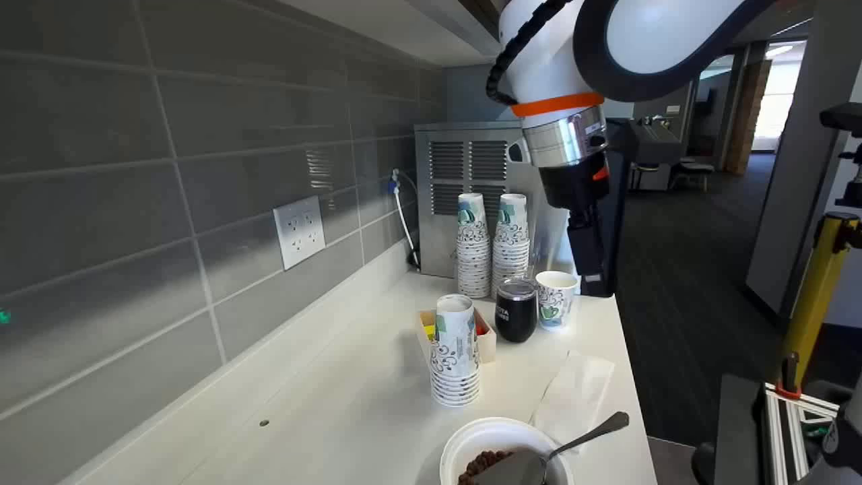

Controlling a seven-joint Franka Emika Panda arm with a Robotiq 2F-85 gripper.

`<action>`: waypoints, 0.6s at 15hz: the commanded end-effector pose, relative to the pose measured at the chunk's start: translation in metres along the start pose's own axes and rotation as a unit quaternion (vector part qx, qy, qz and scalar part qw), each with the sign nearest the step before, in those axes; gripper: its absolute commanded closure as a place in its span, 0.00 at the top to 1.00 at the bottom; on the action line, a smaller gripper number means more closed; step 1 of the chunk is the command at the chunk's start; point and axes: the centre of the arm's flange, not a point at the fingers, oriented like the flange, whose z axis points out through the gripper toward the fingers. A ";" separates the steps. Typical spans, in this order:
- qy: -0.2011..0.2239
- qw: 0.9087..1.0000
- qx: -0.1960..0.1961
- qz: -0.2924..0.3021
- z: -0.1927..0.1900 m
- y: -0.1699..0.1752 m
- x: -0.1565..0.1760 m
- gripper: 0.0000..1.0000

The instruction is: Stack up the cups

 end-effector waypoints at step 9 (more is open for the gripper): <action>0.019 1.000 0.010 -0.009 0.002 0.003 0.002 1.00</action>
